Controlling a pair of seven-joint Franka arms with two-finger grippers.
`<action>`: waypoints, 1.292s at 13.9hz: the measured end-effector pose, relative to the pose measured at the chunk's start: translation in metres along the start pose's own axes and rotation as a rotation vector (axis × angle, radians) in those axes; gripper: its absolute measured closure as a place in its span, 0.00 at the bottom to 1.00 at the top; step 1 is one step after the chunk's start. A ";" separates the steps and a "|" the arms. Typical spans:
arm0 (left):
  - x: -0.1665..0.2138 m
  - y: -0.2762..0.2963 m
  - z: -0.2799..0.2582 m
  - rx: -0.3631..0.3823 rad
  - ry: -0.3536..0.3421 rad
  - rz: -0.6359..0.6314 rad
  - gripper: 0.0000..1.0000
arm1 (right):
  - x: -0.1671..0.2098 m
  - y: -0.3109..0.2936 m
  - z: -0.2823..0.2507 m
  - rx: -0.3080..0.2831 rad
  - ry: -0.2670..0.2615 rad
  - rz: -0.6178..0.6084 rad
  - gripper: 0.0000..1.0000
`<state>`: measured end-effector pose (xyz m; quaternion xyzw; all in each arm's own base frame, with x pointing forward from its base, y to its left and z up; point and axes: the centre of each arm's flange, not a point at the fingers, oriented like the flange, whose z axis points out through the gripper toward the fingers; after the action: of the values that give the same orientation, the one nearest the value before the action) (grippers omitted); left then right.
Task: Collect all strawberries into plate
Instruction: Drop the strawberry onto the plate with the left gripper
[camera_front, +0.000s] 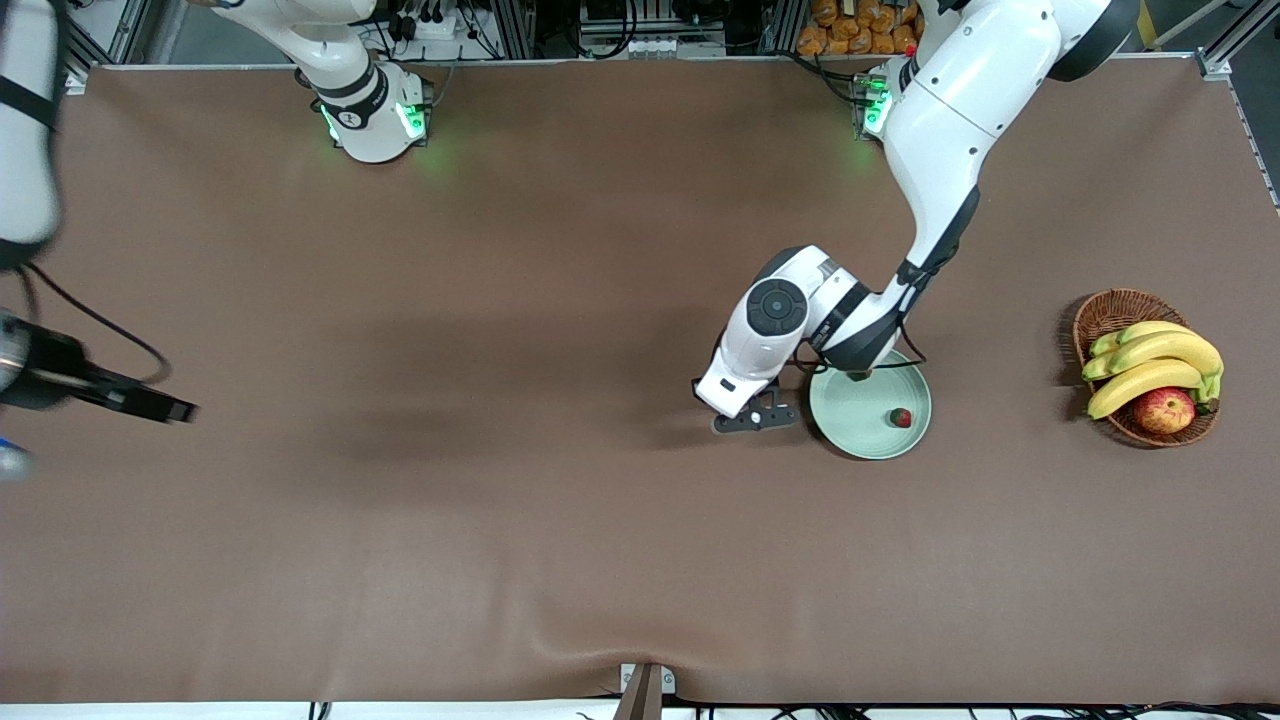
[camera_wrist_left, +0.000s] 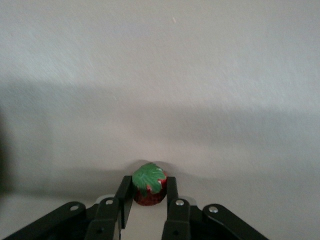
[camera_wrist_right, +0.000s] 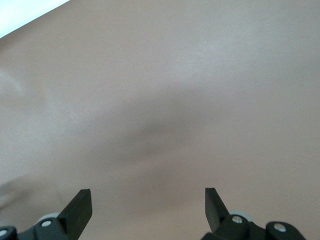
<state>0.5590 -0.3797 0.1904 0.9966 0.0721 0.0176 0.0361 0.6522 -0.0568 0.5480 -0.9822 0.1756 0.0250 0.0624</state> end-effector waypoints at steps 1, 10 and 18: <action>0.008 -0.005 -0.005 -0.001 0.012 -0.008 0.69 | -0.008 0.011 -0.017 -0.008 0.016 -0.018 0.00; 0.077 -0.105 -0.070 0.134 -0.022 0.100 0.69 | -0.106 0.025 -0.065 -0.065 0.076 -0.081 0.00; 0.076 -0.149 -0.036 0.182 -0.144 0.224 0.57 | -0.104 0.011 -0.082 -0.072 0.143 -0.112 0.00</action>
<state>0.6115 -0.2189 0.2171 0.9962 -0.0408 -0.0567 -0.0512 0.5533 -0.0421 0.6350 -0.9913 0.1233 -0.0427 0.0158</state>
